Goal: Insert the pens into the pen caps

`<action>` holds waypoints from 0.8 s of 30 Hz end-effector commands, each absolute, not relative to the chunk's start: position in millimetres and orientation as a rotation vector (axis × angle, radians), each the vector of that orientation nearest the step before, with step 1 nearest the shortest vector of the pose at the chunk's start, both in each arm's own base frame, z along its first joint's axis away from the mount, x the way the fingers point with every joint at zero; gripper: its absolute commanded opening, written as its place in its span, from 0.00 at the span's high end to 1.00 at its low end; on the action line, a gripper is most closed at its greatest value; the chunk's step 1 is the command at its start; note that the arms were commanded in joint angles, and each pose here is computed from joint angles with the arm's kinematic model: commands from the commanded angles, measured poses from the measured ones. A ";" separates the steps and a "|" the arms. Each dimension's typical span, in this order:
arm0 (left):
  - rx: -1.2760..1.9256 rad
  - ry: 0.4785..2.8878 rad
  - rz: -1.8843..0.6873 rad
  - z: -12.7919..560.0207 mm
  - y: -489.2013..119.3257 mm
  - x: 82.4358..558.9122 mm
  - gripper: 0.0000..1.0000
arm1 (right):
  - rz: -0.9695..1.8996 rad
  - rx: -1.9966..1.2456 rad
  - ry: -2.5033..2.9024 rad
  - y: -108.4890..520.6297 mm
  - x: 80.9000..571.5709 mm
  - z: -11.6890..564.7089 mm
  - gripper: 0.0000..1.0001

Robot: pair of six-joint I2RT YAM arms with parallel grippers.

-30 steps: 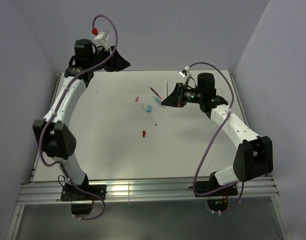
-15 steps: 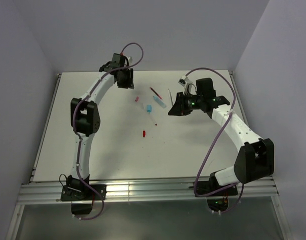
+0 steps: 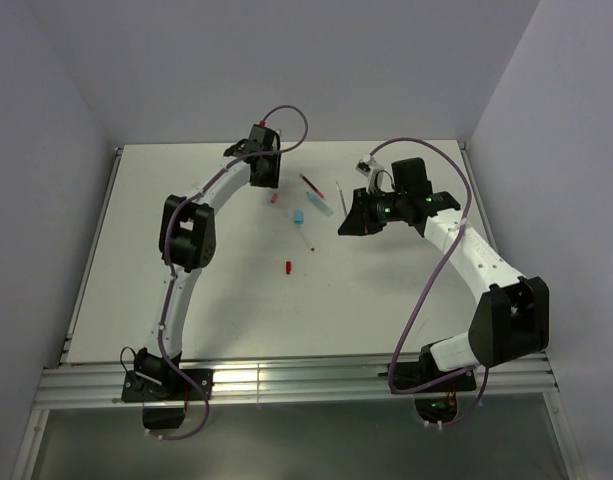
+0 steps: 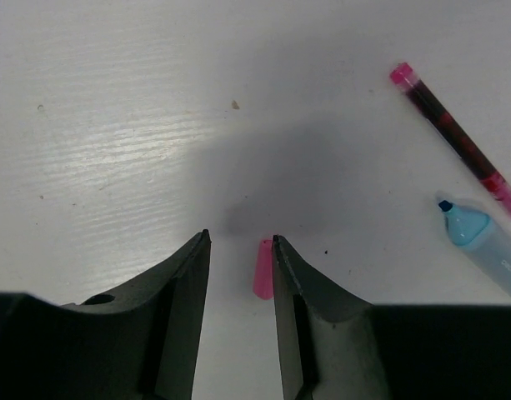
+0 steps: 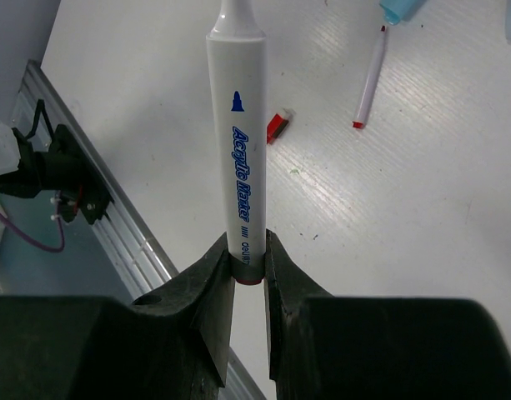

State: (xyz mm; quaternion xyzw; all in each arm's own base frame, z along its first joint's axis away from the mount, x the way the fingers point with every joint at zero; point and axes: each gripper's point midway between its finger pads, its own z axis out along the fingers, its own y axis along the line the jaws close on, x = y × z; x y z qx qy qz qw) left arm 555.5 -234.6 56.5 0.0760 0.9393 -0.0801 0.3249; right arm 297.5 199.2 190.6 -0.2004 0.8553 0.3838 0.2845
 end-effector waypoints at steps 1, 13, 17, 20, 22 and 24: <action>0.205 2.380 -0.171 71.9 -238.7 570.7 0.59 | 1.055 -0.568 2.242 202.2 298.6 205.0 1.00; 0.234 2.455 -0.205 40.1 -248.4 557.2 0.61 | 1.108 -0.563 2.258 207.1 298.8 202.4 1.00; 0.251 2.482 -0.212 31.7 -251.5 552.3 0.62 | 1.128 -0.567 2.260 208.7 297.7 201.4 1.00; 0.283 2.513 -0.218 25.2 -253.8 544.6 0.67 | 1.137 -0.573 2.256 209.5 297.2 202.1 1.00; 0.319 2.560 -0.207 18.3 -252.4 532.9 0.71 | 1.128 -0.573 2.261 208.6 297.3 201.8 1.00; 0.345 2.595 -0.198 16.7 -248.4 520.6 0.75 | 1.125 -0.581 2.260 208.0 295.7 202.8 1.00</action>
